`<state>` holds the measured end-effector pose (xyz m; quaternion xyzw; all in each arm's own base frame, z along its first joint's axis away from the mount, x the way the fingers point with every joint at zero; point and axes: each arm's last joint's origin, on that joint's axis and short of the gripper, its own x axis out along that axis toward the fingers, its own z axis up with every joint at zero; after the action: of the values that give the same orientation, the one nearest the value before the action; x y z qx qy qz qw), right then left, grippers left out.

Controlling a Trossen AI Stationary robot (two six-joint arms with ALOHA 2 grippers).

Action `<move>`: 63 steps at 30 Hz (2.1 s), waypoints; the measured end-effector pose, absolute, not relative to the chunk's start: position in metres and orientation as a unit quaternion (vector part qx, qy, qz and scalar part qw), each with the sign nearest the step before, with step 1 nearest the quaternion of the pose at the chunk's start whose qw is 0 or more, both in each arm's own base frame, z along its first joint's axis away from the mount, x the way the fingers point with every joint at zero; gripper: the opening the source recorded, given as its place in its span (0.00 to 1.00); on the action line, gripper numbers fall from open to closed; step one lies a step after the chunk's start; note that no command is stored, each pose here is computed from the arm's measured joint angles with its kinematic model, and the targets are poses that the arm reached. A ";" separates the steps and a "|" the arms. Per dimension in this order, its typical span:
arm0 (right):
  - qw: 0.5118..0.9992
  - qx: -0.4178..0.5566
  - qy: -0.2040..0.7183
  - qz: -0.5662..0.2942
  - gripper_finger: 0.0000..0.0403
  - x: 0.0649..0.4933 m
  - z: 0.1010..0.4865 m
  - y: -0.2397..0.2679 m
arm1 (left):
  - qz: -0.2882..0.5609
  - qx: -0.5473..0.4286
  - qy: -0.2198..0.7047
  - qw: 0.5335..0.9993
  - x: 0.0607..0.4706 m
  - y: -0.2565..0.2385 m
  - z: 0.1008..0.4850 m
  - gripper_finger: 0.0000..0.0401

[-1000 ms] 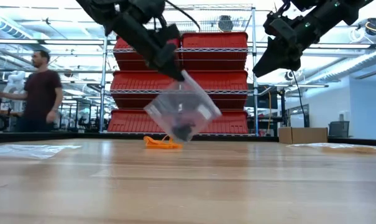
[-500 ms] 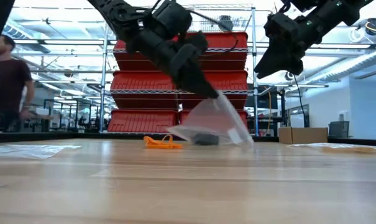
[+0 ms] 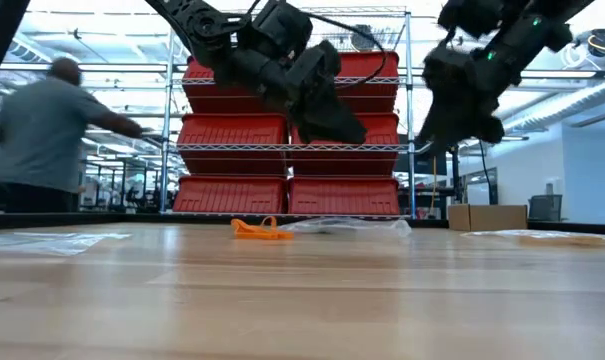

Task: Sort rubber bands
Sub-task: Close the transparent zip bag containing the black rubber bands

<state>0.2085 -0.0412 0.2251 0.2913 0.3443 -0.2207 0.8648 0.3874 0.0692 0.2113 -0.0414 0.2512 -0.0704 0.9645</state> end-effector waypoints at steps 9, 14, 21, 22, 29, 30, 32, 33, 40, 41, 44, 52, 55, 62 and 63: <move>0.836 0.258 0.415 -0.249 0.08 0.245 0.173 -0.036 | -0.005 -0.008 0.354 0.935 0.372 0.088 0.195 0.03; 0.823 0.297 0.429 -0.227 0.03 0.260 0.151 -0.033 | 0.007 -0.019 0.392 0.920 0.360 0.098 0.183 0.01; 0.790 0.323 0.450 -0.262 0.00 0.265 0.126 -0.046 | 0.011 -0.038 0.406 0.913 0.354 0.099 0.174 0.01; 0.790 0.325 0.443 -0.272 0.00 0.265 0.126 -0.050 | 0.009 -0.038 0.404 0.914 0.354 0.099 0.174 0.01; 0.827 0.272 0.362 -0.334 0.00 0.264 0.134 -0.099 | 0.008 -0.051 0.390 0.920 0.356 0.099 0.176 0.00; 0.830 0.264 0.362 -0.332 0.00 0.261 0.137 -0.103 | 0.007 -0.052 0.389 0.920 0.356 0.100 0.176 0.00; 0.838 0.243 0.356 -0.336 0.00 0.256 0.145 -0.111 | 0.006 -0.053 0.389 0.920 0.356 0.100 0.176 0.00; 0.838 0.236 0.359 -0.335 0.00 0.252 0.151 -0.113 | 0.007 -0.054 0.390 0.919 0.355 0.100 0.175 0.00; 0.841 0.294 0.361 -0.273 0.00 0.239 0.171 -0.108 | -0.001 -0.087 0.353 0.931 0.349 0.110 0.169 0.00; 0.843 0.301 0.363 -0.260 0.01 0.241 0.169 -0.105 | -0.015 -0.095 0.337 0.937 0.347 0.112 0.169 0.00; 0.849 0.307 0.353 -0.245 0.07 0.252 0.163 -0.100 | -0.056 -0.111 0.285 0.950 0.343 0.118 0.177 0.00; 0.816 0.323 0.327 -0.350 0.43 0.259 0.146 -0.104 | -0.103 -0.123 0.231 0.960 0.320 0.129 0.194 0.00; 0.818 0.329 0.311 -0.355 0.54 0.264 0.141 -0.108 | -0.092 -0.124 0.224 0.962 0.310 0.135 0.195 0.00; 0.811 0.355 0.311 -0.346 0.55 0.275 0.116 -0.111 | -0.084 -0.159 0.190 0.965 0.293 0.144 0.185 0.00; 0.808 0.358 0.312 -0.349 0.53 0.275 0.113 -0.112 | -0.085 -0.161 0.180 0.967 0.291 0.144 0.184 0.00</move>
<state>0.2755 -0.1123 0.1132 0.3583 0.3117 -0.3488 0.8080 0.2912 0.1443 0.1839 -0.1609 0.1797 -0.0854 0.9667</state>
